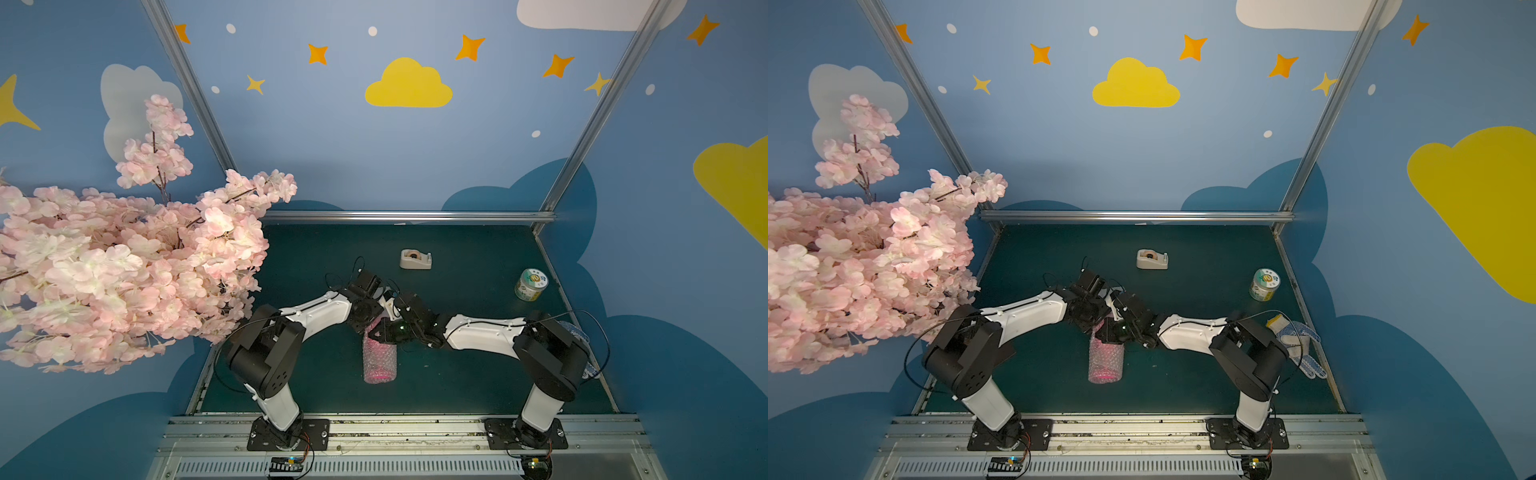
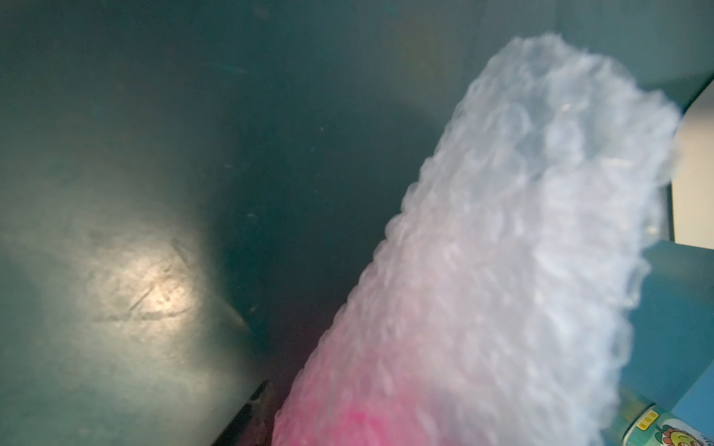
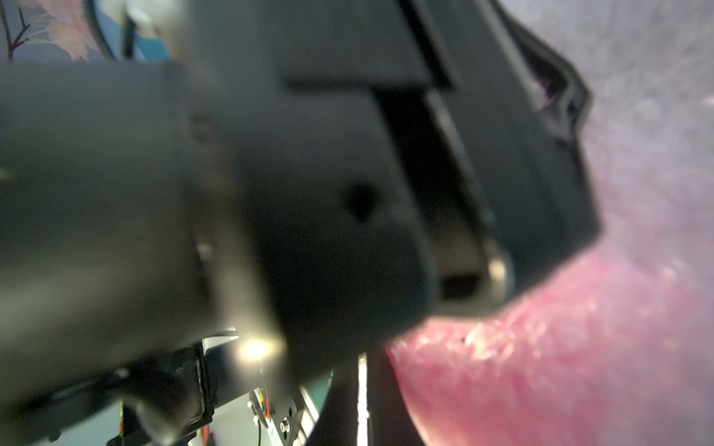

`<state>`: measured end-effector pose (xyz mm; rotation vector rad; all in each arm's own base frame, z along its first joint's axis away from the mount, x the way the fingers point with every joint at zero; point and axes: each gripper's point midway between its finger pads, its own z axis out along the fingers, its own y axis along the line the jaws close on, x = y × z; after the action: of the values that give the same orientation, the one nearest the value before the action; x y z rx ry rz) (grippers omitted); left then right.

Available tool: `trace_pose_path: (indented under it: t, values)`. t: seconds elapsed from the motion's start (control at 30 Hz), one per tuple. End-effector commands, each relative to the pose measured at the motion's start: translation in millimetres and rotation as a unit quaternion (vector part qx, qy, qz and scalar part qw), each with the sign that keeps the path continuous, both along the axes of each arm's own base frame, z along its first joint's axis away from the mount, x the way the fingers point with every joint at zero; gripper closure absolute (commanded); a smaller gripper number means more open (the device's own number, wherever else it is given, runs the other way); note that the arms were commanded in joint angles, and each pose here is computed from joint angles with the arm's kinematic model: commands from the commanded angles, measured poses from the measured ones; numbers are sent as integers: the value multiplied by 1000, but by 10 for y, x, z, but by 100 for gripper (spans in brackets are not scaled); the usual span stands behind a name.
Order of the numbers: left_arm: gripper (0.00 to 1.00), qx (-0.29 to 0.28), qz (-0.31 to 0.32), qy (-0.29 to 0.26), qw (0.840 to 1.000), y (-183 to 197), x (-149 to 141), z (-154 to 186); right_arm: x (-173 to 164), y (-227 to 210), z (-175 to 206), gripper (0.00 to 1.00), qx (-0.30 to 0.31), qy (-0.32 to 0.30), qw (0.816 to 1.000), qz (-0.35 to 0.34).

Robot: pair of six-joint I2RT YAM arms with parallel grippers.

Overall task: Wrap wine glasses in bubble wrap
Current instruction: Stick the tape on the bubble wrap.

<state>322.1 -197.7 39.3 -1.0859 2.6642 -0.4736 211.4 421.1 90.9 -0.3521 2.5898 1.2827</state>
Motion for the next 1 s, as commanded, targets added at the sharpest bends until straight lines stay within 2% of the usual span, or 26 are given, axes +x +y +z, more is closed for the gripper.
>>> trace_pose_path:
  t: [0.0, 0.27, 0.47, 0.63, 0.83, 0.97]
  values:
    - [39, 16, -11, 0, 1000, 46, -34, 41, 33, -62, 12, 90, 6, 6, 1000, -4]
    - [39, 18, -15, 0, 1000, 37, -19, 53, 66, -226, 526, 86, 22, -34, 999, -11]
    - [39, 16, -16, -2, 1000, 25, 0, 71, 85, -415, 366, 84, 10, -18, 1000, -15]
    - [39, 15, -17, -3, 1000, 14, 5, 83, 53, -264, 239, 84, 30, -11, 999, 7]
    - [39, 16, -21, -1, 1000, 9, 4, 77, 138, -193, 119, 84, 26, -4, 1000, -1]
    - [39, 19, -26, -11, 999, 17, 28, 136, 148, -253, 255, 83, 41, -8, 999, -11]
